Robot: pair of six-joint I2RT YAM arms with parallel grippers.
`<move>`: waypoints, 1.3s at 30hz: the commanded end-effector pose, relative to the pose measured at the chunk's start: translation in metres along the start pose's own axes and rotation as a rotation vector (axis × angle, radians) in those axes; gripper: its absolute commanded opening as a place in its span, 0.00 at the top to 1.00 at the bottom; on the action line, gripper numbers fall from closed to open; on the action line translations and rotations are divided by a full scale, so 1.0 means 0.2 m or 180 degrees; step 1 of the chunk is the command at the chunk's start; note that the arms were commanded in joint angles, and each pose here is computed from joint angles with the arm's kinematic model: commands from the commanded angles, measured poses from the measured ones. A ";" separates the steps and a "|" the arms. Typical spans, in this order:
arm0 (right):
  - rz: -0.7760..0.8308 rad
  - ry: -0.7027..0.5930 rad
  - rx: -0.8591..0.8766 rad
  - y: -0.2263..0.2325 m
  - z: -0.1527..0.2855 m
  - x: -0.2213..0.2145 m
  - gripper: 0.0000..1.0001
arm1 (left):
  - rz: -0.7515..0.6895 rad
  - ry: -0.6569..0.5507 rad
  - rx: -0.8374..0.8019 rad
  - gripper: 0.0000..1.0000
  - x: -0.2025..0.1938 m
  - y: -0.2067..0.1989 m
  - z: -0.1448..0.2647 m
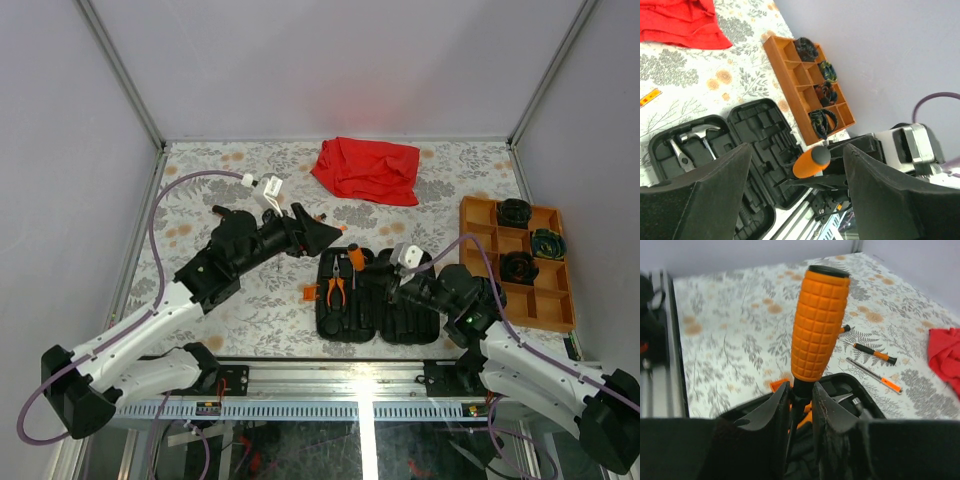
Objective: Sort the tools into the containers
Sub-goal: Pick up the screwdriver from the center of the board.
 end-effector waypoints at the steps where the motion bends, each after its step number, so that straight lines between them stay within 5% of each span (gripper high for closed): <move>1: 0.1392 0.0182 0.0710 0.04 -0.02 0.10 0.99 | -0.0160 0.0228 -0.0045 0.27 -0.02 0.00 0.01; 14: 0.2948 0.1178 0.1427 -0.02 0.05 0.05 0.96 | -0.0468 0.1151 -0.0679 0.36 -0.24 -0.07 -0.02; 28: 0.3603 0.1066 0.1623 -0.02 0.03 0.17 0.96 | -0.0692 0.1898 -0.0801 0.46 -0.52 -0.10 -0.09; 34: 0.3673 0.1080 0.1594 -0.02 0.05 0.17 0.94 | -0.0684 0.2018 -0.0792 0.70 -0.56 -0.09 -0.13; 39: 0.3700 0.1060 0.1527 -0.03 0.06 0.18 0.83 | -0.0682 0.2002 -0.0688 0.93 -0.56 -0.08 -0.14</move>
Point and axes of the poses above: each gripper's point midway between its finger pads, its own z axis back along the fingers, its own y axis along the line the jaws close on, x = y × z, the point moved 6 cm from there along z, back along the fingers, and after that the axes turned 7 degrees about -z, right-handed, at the moved point
